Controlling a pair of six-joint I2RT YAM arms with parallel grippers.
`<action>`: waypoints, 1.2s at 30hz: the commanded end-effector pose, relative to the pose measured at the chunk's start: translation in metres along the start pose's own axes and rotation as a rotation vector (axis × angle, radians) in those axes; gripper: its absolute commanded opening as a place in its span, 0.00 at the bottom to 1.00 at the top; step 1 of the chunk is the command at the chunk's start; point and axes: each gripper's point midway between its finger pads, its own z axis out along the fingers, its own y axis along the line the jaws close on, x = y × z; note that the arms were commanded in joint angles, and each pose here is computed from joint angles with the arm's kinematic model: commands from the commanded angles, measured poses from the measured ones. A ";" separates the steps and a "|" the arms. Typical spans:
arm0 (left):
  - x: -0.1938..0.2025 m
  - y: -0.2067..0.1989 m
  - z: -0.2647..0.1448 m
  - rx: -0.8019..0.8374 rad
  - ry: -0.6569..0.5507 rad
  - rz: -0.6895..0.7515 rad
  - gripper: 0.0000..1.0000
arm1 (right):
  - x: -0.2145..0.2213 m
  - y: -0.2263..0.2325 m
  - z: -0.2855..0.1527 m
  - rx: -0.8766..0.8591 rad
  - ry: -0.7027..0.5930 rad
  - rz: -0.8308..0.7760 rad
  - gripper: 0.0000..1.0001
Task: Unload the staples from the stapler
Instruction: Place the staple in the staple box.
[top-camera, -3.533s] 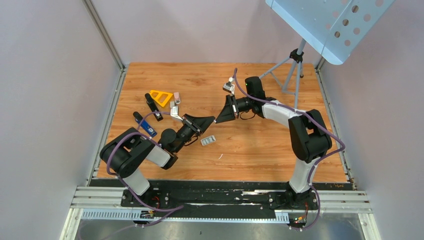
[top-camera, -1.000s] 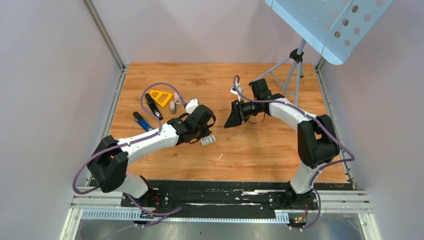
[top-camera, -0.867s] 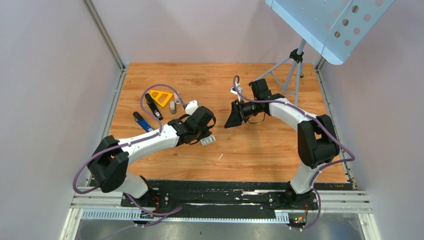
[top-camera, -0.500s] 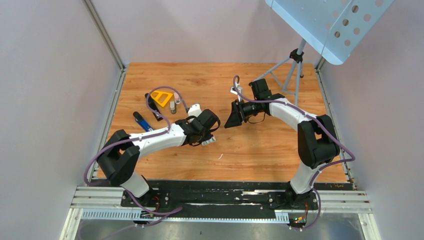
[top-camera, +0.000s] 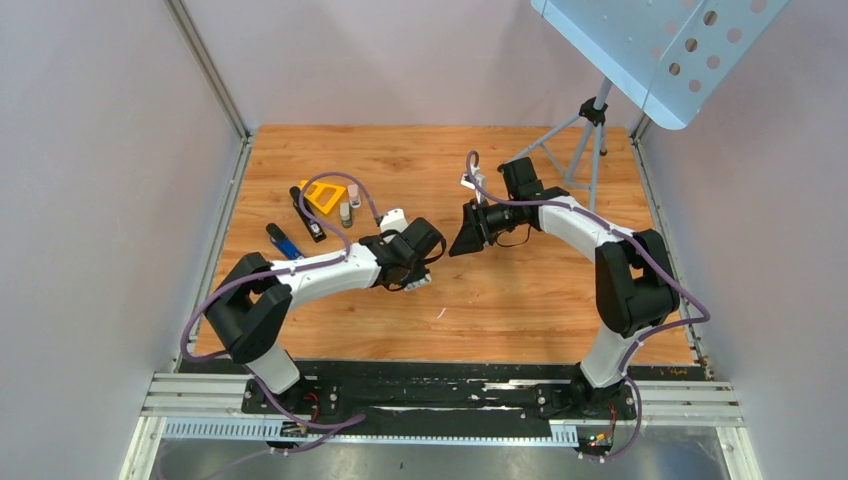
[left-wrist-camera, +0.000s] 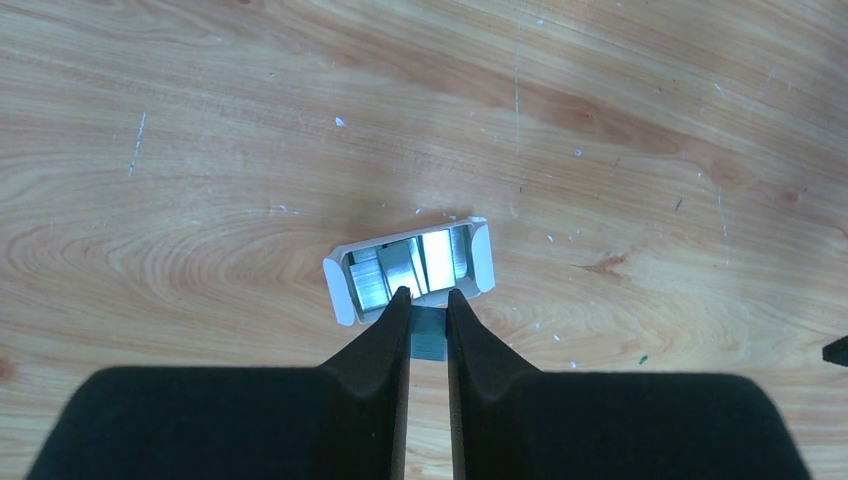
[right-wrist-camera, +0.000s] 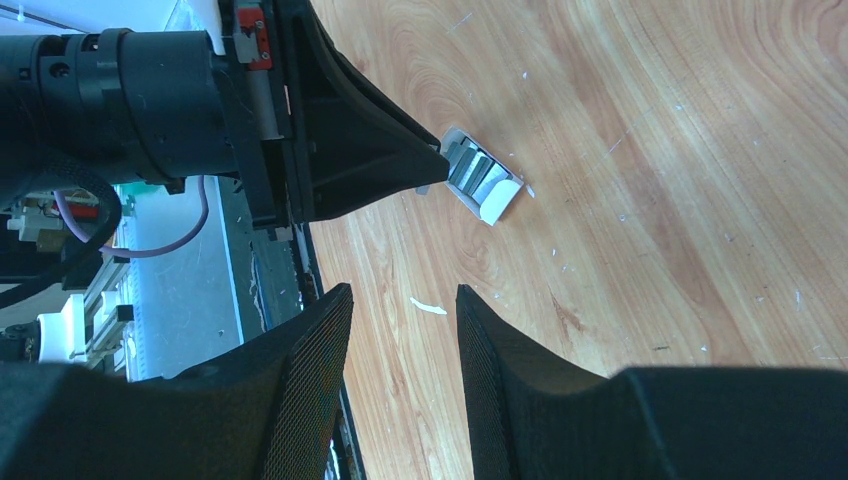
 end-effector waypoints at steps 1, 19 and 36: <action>-0.002 -0.005 0.003 -0.016 -0.011 0.002 0.02 | 0.004 -0.003 -0.004 0.001 0.005 0.006 0.47; -0.003 0.006 0.013 -0.101 -0.035 -0.006 0.03 | 0.005 -0.007 -0.005 -0.003 0.002 0.021 0.47; 0.002 0.012 0.020 -0.155 -0.022 -0.002 0.04 | 0.005 -0.008 -0.006 -0.005 -0.002 0.029 0.47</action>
